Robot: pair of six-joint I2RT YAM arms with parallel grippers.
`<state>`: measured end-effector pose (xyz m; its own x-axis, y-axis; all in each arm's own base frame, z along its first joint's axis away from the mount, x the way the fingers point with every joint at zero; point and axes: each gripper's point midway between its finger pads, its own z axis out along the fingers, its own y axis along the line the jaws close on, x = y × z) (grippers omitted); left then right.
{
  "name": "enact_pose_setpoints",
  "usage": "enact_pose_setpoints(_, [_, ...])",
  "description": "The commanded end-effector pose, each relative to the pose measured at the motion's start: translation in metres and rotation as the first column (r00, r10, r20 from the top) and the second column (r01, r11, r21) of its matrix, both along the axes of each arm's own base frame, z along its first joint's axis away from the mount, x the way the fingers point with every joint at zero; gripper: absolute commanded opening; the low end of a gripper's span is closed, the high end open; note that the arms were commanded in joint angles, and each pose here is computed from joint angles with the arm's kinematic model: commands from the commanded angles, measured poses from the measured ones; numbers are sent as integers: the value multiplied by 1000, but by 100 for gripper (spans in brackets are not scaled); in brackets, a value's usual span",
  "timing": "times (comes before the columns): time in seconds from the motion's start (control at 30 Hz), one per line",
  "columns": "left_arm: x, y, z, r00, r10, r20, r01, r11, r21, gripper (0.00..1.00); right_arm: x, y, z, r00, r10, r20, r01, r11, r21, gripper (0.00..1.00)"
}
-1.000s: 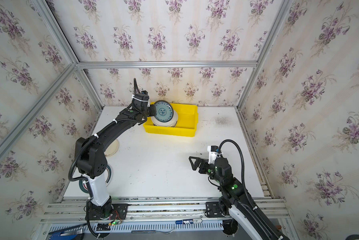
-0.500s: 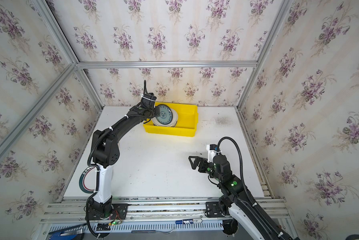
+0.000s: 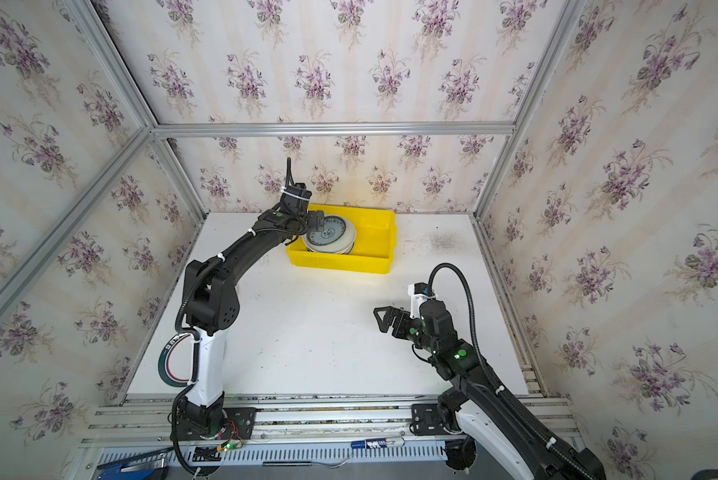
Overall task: Place the plates into the plastic bin on the countertop
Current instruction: 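Lower the blue-and-white plate into the bin and open the left gripper, then move the left gripper to the small cream dish while the right gripper moves inward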
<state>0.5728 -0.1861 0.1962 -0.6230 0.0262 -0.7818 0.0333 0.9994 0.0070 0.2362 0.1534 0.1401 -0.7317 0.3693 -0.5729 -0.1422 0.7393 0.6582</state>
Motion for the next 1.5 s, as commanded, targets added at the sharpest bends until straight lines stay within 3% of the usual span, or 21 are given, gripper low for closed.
enact_pose_setpoints(0.0, [-2, 6, 37, 997, 6, 79, -8, 1000, 27, 100, 8, 3, 18, 997, 7, 76, -8, 1000, 16, 99])
enact_pose_setpoints(0.17, [-20, 25, 73, 988, 69, 136, -73, 997, 22, 100, 11, -10, 25, 992, -70, 102, 69, 998, 8, 99])
enact_pose_setpoints(0.3, [-46, 55, 90, 975, 151, 165, -161, 986, 48, 100, 10, -10, 36, 985, -62, 159, 59, 998, 22, 99])
enact_pose_setpoints(0.4, [-69, 79, 89, 968, 202, 146, -204, 979, -1, 100, 10, -7, 37, 986, -36, 163, 32, 999, 26, 99])
enact_pose_setpoints(0.63, [-127, 150, 53, 934, 355, 29, -348, 926, -144, 100, 12, 6, 35, 988, 42, 147, -44, 999, 13, 99])
enact_pose_setpoints(0.97, [-193, 223, 5, 865, 493, -95, -501, 835, -229, 100, 13, 17, 44, 983, 120, 136, -126, 991, 40, 99])
enact_pose_setpoints(1.2, [-221, 247, -9, 839, 526, -137, -540, 779, -319, 99, 24, 13, 33, 993, 96, 68, -99, 994, 42, 99])
enact_pose_setpoints(1.47, [-236, 282, -56, 753, 602, -267, -658, 686, -309, 100, 31, 20, 36, 992, 121, 45, -124, 991, 59, 99])
